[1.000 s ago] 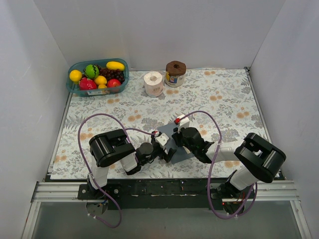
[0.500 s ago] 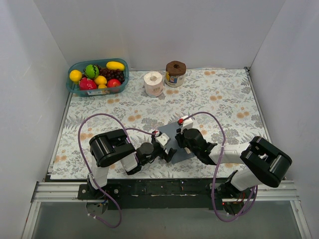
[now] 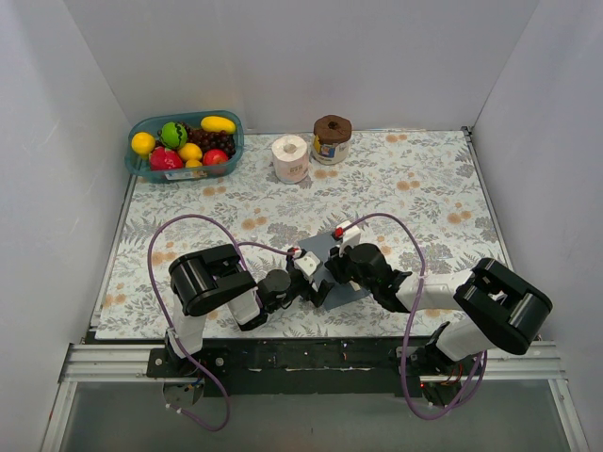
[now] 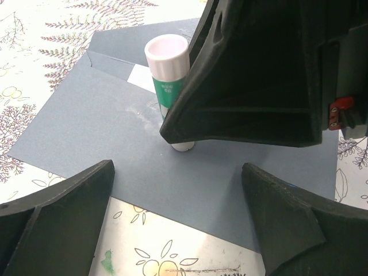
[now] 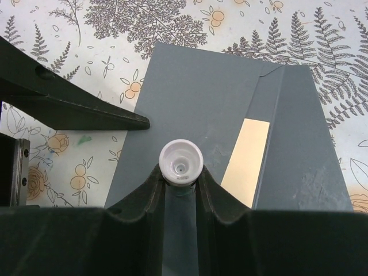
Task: Place the letter into the envelope and seal it
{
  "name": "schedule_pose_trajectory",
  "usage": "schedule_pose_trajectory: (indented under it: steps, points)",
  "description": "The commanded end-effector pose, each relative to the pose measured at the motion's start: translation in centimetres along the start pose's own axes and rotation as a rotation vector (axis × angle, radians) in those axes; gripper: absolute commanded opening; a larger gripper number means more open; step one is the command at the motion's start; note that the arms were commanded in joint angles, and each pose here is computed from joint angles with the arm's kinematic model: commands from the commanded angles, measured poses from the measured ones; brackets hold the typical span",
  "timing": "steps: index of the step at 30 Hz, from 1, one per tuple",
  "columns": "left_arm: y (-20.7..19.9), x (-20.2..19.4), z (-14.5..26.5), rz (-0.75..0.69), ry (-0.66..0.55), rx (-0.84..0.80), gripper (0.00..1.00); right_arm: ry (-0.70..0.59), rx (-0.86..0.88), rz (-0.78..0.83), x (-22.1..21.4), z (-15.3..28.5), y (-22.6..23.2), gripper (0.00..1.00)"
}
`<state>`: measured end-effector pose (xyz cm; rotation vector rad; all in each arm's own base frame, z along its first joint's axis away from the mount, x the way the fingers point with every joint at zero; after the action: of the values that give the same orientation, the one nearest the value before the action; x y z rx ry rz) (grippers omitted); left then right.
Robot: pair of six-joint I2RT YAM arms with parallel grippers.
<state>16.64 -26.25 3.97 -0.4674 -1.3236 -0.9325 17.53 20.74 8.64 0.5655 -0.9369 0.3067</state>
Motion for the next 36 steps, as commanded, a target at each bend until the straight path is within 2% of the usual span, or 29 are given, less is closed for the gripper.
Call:
schedule_pose_trajectory:
  steps: [1, 7, 18, 30, 36]
  points:
    - [-1.2, -7.7, 4.2, -0.020, 0.450, -0.085, 0.91, 0.216, -0.086, 0.007, -4.0, 1.3, -1.5, 0.01]
    - [-1.2, -7.7, 4.1, -0.019, 0.451, -0.087, 0.91, 0.180, -0.321, -0.027, -3.8, 1.9, -3.0, 0.01]
    - [-1.2, -7.6, 4.1, -0.019, 0.446, -0.083, 0.91, 0.189, -0.388, -0.035, -3.8, 2.7, -3.4, 0.01]
    - [-1.2, -7.7, 3.9, -0.020, 0.450, -0.084, 0.91, 0.226, -0.201, -0.040, -4.9, 3.3, -2.0, 0.01]
    - [-1.2, -7.7, 4.0, -0.020, 0.454, -0.082, 0.91, 0.255, -0.171, -0.014, -5.5, 3.1, -1.0, 0.01]
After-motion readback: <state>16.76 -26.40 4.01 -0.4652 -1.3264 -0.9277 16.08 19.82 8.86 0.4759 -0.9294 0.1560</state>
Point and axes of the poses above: each gripper's point midway between its finger pads, its own z axis back along the fingers, its own y axis along the line the jaws close on, x = y × z, the point moved 10 cm from there along z, back along the fingers, and after that the axes turned 14 degrees about -z, right-handed, at the moved point
